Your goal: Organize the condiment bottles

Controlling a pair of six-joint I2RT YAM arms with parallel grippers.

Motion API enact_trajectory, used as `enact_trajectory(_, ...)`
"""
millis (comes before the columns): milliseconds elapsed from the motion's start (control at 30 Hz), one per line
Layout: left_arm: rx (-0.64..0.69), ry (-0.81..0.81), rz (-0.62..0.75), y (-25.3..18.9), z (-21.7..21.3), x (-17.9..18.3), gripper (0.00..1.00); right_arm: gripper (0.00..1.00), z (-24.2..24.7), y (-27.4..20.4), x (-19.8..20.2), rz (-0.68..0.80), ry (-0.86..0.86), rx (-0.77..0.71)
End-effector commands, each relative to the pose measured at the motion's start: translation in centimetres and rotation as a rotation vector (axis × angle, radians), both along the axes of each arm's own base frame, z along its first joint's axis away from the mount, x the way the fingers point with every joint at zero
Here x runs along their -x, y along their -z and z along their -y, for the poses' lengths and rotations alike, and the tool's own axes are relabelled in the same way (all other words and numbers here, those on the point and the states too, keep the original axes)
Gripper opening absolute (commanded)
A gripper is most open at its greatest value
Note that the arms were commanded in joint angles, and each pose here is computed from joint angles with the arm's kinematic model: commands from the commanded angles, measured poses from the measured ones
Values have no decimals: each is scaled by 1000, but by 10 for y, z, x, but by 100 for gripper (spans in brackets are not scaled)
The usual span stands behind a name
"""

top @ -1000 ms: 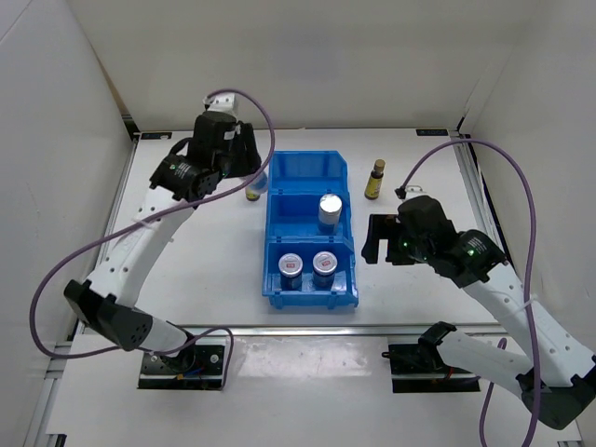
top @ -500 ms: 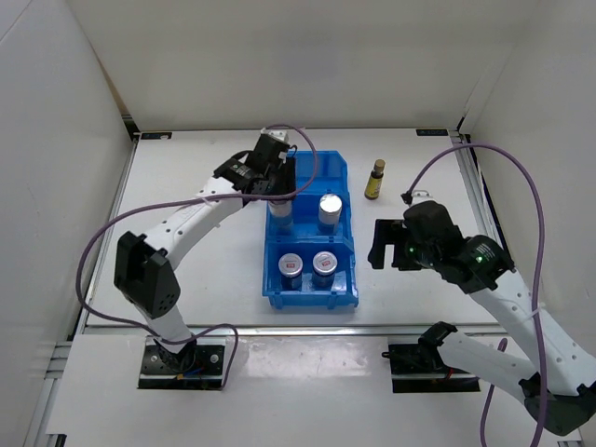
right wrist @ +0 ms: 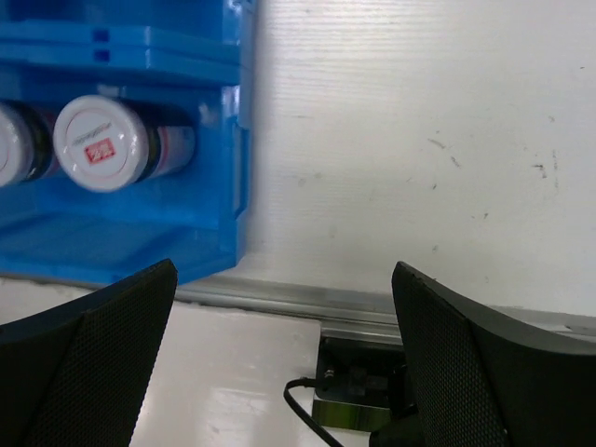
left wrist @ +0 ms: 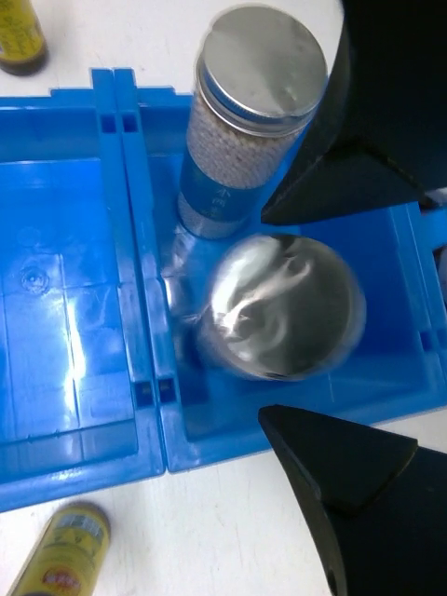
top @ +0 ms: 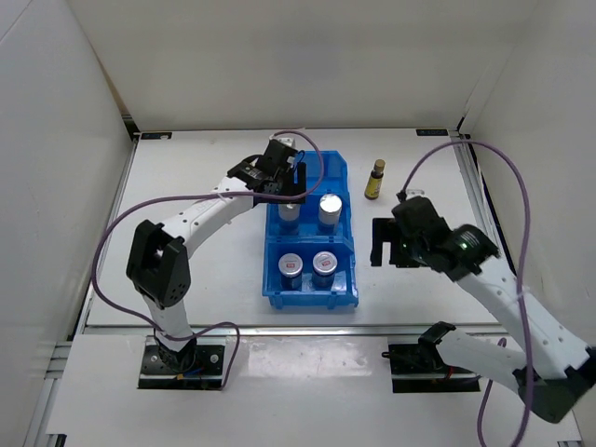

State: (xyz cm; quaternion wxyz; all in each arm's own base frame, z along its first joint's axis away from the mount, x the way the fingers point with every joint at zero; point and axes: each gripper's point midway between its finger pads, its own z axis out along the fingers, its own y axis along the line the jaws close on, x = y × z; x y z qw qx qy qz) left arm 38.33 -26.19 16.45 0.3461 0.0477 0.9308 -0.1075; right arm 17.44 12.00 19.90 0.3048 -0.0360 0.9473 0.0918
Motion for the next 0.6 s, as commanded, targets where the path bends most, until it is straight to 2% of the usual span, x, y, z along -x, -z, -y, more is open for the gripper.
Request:
enact_trajectory(0,78,23,79,-33,15,-9,92,99,-2,-10,-33,32,60,54)
enact_trajectory(33,72,23,71,-32,14,-8,100,99,-2,-12,-41,35,62,76)
enact_trajectory(167,47,39,129,-69,3,-5,100,99,-5,-27,-87,61,72,98)
enact_trajectory(200,42,30,163,-87,-4,-2,100,99,0,-20,-101,28,96,112)
enact_trajectory(267,9,21,199,-108,-21,7,100,99,-2,-40,-130,69,124,60)
enact_trajectory(333,-20,-20,297,-141,-52,18,100,99,1,-36,-156,45,121,30)
enact_trajectory(367,-44,-58,319,-146,-69,20,100,99,6,-49,-173,74,150,2)
enact_trajectory(400,-77,-74,301,-133,-85,27,100,99,5,-37,-186,38,146,9)
enact_trajectory(467,-100,-148,334,-141,-123,38,100,99,2,-46,-208,46,148,-36)
enact_trajectory(500,-143,-157,315,-122,-136,42,100,98,-3,-29,-219,6,133,-25)
enact_trajectory(567,-158,-196,336,-119,-160,52,100,96,-4,-10,-238,-34,131,-12)
